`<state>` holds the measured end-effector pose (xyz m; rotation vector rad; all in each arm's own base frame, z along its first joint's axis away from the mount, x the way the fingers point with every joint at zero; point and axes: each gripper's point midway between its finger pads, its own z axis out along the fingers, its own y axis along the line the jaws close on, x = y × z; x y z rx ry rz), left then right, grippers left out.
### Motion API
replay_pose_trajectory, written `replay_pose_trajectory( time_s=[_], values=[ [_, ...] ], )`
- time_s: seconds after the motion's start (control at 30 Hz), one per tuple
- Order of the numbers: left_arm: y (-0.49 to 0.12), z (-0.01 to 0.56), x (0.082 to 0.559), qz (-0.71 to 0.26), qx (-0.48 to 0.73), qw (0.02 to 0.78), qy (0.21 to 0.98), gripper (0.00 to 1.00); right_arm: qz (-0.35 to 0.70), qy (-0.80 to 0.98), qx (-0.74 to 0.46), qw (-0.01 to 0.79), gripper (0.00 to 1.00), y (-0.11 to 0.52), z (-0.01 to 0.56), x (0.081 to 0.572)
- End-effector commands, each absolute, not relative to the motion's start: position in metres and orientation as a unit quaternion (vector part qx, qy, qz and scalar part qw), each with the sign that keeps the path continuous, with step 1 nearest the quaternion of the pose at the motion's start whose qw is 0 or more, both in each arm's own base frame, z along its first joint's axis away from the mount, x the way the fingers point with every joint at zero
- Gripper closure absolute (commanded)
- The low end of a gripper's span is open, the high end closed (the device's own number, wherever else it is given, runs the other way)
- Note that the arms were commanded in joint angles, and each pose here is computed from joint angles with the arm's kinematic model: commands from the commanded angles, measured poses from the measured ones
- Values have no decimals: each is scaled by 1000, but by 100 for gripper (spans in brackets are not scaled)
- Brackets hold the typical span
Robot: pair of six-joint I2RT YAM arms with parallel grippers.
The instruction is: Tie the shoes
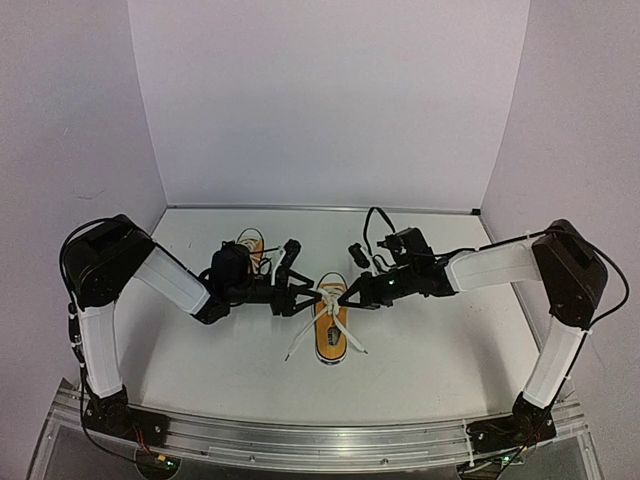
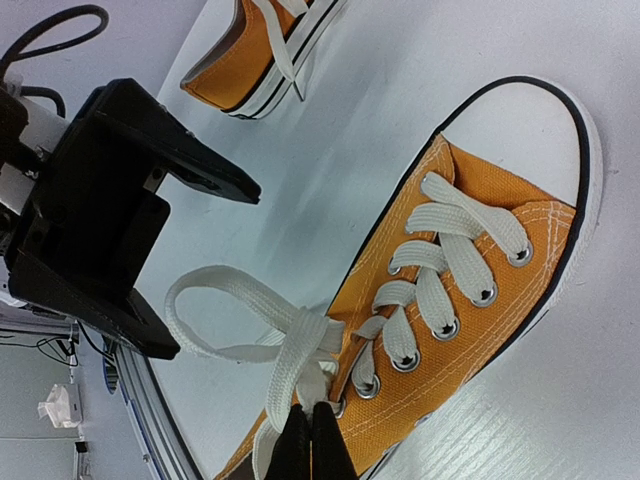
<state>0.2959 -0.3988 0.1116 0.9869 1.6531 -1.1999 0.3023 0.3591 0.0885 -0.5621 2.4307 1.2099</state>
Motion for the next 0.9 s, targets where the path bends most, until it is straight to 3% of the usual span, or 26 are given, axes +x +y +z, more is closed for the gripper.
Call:
replay_pose_trajectory(
  time_s=[0.0, 0.23, 0.5, 0.6, 0.87],
  values=[
    [-419, 139, 302, -506, 381, 448, 631, 38, 438, 850, -211, 201, 100, 366, 106, 305],
    [-427, 133, 308, -502, 370, 449, 639, 43, 439, 850, -209, 205, 100, 366, 109, 306],
    [-423, 130, 305, -492, 374, 455, 640, 87, 431, 853, -205, 211, 100, 363, 108, 308],
    [-418, 130, 304, -483, 376, 462, 642, 99, 427, 856, -202, 212, 100, 361, 106, 308],
    [-398, 120, 309, -446, 360, 469, 673, 100, 404, 871, -177, 216, 100, 339, 98, 308]
  ],
)
